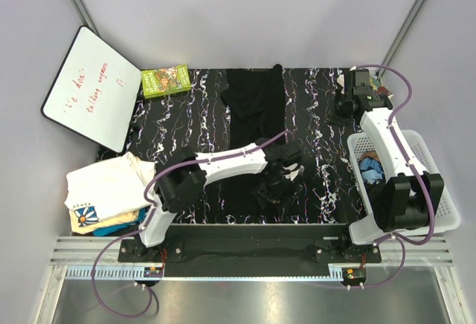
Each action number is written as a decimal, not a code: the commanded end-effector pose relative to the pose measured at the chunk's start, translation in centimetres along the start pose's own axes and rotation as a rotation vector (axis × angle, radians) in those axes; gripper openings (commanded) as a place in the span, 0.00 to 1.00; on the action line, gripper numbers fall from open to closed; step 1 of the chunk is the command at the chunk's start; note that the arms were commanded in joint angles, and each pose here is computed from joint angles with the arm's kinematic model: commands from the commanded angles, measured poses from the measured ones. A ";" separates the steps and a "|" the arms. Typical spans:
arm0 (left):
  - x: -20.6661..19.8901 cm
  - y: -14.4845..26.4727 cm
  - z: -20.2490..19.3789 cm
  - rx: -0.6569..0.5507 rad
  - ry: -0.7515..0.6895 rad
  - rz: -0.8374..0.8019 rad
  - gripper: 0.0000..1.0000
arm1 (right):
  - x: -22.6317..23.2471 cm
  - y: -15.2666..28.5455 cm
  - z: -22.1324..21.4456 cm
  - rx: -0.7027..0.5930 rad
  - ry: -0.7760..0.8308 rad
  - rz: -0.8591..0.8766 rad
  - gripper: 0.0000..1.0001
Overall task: Fold and stack the t-shirts
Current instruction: Grab the bottom of the folded rectangular tshirt with both arms
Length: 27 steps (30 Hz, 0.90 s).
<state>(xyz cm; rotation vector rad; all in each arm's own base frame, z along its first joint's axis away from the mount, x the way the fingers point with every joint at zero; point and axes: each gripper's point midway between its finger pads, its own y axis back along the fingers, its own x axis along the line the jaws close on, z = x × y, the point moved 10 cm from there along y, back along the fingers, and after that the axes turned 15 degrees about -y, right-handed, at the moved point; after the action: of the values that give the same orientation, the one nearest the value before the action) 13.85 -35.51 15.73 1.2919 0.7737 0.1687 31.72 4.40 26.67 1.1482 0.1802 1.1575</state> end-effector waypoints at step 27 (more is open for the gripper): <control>2.3 6.1 -5.0 -0.067 0.170 0.381 0.00 | -3.3 0.1 -8.1 0.431 -0.133 0.146 0.25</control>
<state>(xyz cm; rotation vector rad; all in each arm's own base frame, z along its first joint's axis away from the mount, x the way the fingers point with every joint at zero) 15.08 -29.77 22.15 1.2501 0.6165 0.5721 26.83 5.81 21.77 1.4653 0.2747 1.1744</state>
